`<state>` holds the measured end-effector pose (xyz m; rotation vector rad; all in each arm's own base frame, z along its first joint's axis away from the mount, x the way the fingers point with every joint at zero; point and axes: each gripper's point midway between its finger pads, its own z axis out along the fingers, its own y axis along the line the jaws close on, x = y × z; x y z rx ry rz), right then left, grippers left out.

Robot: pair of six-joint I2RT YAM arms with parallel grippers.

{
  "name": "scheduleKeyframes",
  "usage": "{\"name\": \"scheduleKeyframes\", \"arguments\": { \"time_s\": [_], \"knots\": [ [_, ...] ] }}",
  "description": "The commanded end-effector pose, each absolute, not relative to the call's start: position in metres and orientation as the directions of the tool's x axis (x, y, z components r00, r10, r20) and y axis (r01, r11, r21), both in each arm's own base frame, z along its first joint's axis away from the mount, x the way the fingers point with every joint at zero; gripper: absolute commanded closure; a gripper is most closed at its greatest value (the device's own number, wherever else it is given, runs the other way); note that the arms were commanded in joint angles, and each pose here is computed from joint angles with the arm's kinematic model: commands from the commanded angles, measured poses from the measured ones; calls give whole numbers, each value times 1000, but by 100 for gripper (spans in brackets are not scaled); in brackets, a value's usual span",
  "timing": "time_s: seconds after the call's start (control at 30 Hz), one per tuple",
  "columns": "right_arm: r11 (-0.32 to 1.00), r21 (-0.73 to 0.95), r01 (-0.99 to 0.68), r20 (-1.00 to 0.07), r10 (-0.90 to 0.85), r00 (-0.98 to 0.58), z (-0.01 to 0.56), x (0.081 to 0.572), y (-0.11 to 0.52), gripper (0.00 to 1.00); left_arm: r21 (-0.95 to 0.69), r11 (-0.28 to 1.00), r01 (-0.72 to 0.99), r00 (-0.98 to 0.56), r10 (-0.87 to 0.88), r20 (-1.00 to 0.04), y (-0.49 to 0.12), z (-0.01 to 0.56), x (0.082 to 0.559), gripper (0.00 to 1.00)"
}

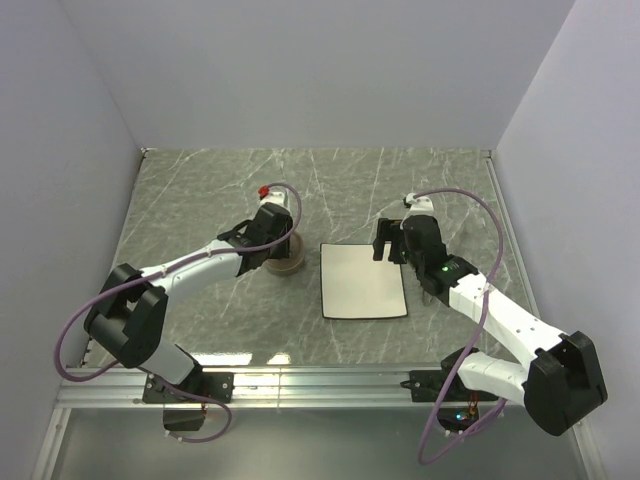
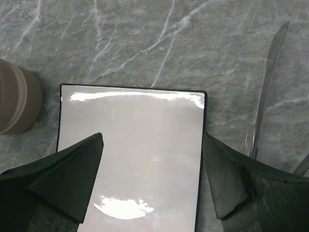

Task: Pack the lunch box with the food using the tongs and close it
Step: Put the lid back on the lunch box

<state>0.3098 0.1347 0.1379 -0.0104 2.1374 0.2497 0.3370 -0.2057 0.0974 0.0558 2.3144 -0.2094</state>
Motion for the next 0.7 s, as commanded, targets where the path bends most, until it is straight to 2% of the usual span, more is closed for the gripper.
{"name": "scheduleKeyframes", "arguments": {
  "time_s": [0.0,0.07,0.17,0.43,0.47,0.5,0.67],
  "knots": [
    [979,173,-107,-861,98,-499,161,320,137,10,-121,988,101,-698,-16,-716,-203,95,329,49],
    [979,174,-110,-861,97,-499,161,320,138,10,-127,987,95,-684,-28,-729,-202,102,328,35],
    [979,171,-111,-861,94,-500,161,320,139,10,-137,986,90,-665,-43,-746,-200,110,327,25],
    [982,161,-98,-863,92,-497,161,320,138,9,-192,981,40,-539,-141,-831,-182,157,326,15],
    [982,161,-94,-864,94,-494,161,320,137,10,-191,981,32,-524,-146,-839,-177,157,324,5],
    [983,160,-88,-865,96,-493,161,320,135,9,-209,977,28,-482,-170,-860,-175,167,327,1],
    [984,166,-63,-875,117,-470,166,320,130,9,-246,966,-84,-296,-260,-919,-129,194,331,1]
  ]
}}
